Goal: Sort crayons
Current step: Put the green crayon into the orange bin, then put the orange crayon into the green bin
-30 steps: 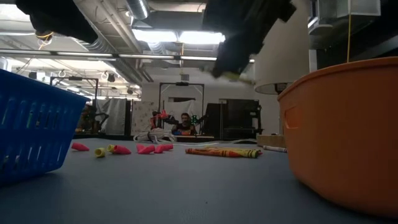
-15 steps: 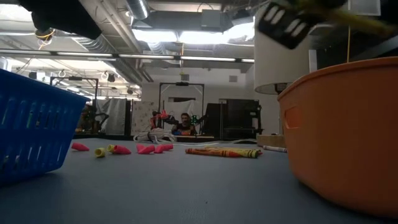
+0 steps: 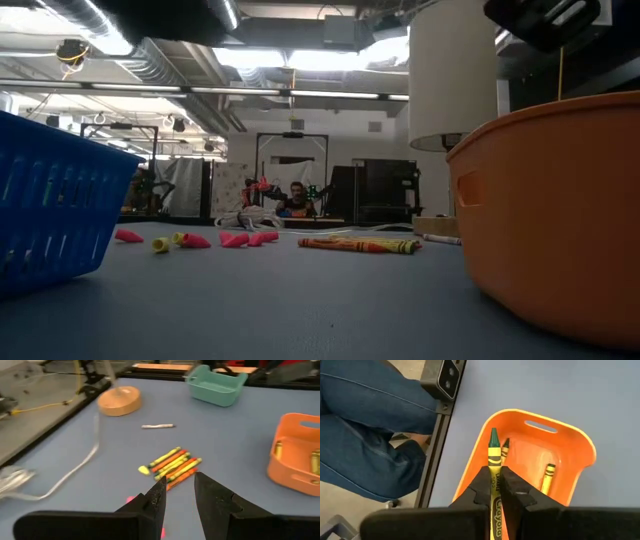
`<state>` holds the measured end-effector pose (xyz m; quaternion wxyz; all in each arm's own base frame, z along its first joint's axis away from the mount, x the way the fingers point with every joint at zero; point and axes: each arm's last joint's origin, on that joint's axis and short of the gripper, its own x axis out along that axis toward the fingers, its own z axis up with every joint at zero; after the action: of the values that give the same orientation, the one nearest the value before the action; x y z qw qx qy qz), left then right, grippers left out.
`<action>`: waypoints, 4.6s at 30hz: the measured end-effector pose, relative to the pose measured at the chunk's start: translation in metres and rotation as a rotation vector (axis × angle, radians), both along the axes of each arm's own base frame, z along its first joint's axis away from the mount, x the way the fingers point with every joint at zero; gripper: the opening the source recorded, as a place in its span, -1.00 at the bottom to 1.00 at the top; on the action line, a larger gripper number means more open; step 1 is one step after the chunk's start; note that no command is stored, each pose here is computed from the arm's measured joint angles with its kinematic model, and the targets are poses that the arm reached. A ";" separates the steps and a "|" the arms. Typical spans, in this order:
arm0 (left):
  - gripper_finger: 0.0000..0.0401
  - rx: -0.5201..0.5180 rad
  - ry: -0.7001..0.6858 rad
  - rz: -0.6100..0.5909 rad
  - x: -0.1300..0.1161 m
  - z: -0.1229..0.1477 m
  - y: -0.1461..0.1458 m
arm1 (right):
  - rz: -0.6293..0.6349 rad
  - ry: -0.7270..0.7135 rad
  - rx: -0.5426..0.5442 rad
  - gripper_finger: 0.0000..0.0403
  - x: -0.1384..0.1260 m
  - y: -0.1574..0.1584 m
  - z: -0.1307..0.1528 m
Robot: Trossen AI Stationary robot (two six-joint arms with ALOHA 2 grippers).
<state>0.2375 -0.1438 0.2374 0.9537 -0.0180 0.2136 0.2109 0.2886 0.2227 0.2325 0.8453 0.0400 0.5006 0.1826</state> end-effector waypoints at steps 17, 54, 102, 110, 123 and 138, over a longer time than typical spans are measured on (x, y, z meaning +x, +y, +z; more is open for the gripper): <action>-0.57 -0.153 -0.053 -0.379 0.087 -0.031 0.039 | -0.019 0.021 -0.007 -0.63 -0.001 -0.002 -0.001; -0.57 -0.099 0.362 -0.373 0.107 -0.112 0.117 | -0.020 0.018 -0.008 -0.27 -0.001 -0.002 -0.001; -0.97 -0.124 0.435 -0.440 0.102 -0.122 0.105 | -0.007 0.033 -0.047 -0.27 0.002 -0.012 -0.001; -0.97 -0.190 0.410 -0.437 0.081 -0.076 0.091 | -0.035 -0.001 -0.125 -0.27 0.005 -0.047 0.018; -0.97 -0.484 0.478 -0.315 -0.008 0.003 0.059 | -0.186 -0.052 -0.267 -0.27 0.034 -0.113 0.021; -0.97 -0.809 0.741 0.144 -0.100 0.016 0.037 | -0.341 -0.038 -0.269 -0.27 0.047 -0.164 0.021</action>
<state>0.1375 -0.1066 0.2532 0.7149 -0.3220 0.5972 0.1688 0.3359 0.0587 0.2535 0.8709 0.0075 0.4904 -0.0309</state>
